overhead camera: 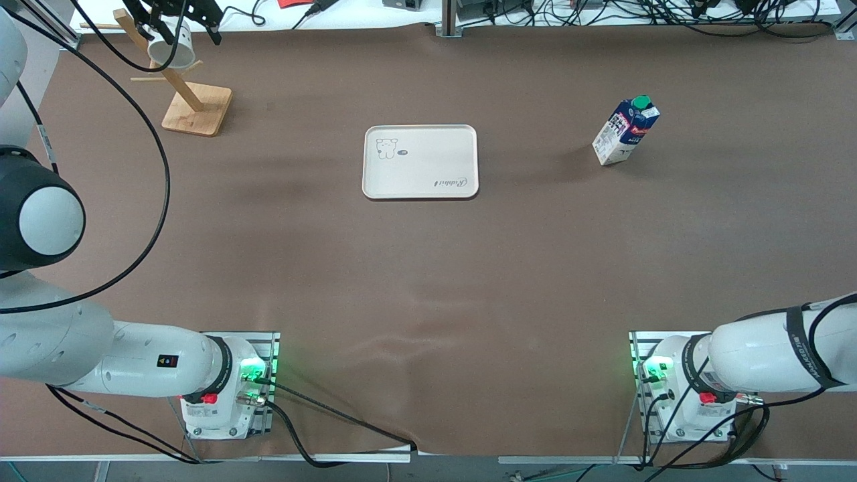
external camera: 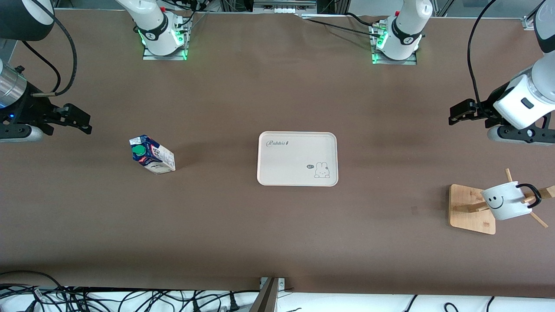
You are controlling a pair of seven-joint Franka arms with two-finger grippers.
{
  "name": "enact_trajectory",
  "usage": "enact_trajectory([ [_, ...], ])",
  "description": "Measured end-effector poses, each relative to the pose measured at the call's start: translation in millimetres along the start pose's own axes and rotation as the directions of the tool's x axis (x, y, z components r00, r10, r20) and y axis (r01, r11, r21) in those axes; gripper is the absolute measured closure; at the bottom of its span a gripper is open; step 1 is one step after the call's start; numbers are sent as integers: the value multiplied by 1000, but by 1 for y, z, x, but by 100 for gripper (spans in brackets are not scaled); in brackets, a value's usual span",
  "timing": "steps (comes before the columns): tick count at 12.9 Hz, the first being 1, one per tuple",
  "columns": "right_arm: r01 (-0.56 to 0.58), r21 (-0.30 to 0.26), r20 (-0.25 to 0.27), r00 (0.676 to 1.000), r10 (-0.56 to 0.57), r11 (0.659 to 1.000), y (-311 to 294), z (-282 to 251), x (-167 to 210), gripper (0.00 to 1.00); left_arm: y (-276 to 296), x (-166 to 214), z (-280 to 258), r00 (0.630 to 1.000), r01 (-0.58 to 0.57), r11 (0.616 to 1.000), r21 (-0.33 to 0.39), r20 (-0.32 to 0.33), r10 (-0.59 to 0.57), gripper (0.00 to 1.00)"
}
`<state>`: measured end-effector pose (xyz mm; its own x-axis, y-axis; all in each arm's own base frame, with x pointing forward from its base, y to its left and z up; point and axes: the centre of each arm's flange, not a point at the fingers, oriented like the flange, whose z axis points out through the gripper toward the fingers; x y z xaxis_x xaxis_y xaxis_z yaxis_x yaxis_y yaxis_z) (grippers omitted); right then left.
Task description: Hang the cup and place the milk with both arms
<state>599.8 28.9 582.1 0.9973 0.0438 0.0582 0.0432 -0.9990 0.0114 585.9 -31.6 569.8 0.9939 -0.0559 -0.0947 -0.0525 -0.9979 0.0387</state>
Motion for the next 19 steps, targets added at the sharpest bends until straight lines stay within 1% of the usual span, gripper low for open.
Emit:
enact_trajectory([
  [8, 2, 1, -7, 1000, -2, 1000, -2, -1, 1, 0, -3, 0, 0, 1000, 7, 1000, 0, 1, -7, 0],
  [12, 3, 1, -15, 1000, -3, 1000, -3, -4, 2, 0, -16, 0, 0, 1000, 30, 1000, -1, 1, -30, 0],
  [15, 7, 2, -15, 1000, -6, 1000, -5, -3, 1, 0, -11, 2, 1, 999, 50, 999, -1, 2, -50, 0],
  [19, 6, 2, -13, 1000, -6, 1000, -5, -3, 2, 0, -16, 3, -15, 997, 73, 997, -3, -34, -73, 0],
])
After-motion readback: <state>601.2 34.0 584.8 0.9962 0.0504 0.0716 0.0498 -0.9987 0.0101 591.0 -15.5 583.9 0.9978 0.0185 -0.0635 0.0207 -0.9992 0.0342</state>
